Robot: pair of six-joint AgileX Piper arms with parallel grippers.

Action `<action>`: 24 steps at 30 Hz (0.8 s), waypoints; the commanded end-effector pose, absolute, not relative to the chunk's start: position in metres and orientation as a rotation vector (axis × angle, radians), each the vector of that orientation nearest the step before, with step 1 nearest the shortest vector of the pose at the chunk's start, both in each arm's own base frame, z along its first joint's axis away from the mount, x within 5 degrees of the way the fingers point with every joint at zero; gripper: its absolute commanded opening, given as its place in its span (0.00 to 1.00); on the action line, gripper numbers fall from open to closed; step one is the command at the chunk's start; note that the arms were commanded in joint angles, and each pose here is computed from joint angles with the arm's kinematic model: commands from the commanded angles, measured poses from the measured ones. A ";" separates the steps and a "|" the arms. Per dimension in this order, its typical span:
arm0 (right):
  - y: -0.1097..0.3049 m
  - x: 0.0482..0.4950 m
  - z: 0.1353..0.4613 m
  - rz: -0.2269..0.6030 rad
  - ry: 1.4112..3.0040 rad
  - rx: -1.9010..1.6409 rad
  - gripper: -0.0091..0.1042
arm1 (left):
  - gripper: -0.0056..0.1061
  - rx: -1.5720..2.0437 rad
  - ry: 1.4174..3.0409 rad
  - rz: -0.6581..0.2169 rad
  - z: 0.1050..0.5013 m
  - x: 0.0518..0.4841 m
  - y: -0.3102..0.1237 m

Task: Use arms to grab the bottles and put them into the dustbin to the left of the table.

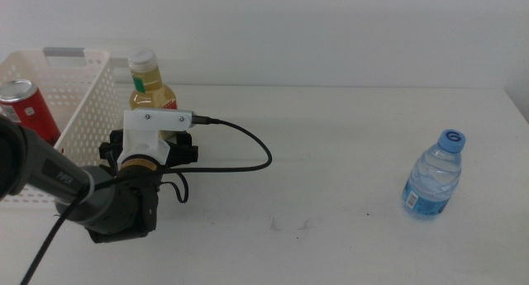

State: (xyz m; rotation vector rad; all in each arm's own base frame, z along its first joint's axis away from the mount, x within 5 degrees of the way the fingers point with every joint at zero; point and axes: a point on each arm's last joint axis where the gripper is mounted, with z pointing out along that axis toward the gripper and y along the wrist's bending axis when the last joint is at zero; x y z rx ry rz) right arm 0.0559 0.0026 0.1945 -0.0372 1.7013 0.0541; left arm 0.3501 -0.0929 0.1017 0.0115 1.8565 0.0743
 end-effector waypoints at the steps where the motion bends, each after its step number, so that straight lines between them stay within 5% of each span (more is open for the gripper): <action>1: 0.002 0.056 0.194 0.042 1.690 -0.037 0.88 | 0.89 0.020 1.838 0.082 0.102 0.355 -0.089; 10: 0.002 0.056 0.194 0.042 1.690 -0.037 0.88 | 0.89 0.107 1.819 -0.022 0.105 0.372 -0.072; 24: 0.002 0.056 0.194 0.042 1.690 -0.037 0.88 | 0.89 0.233 1.795 -0.068 0.105 0.386 -0.078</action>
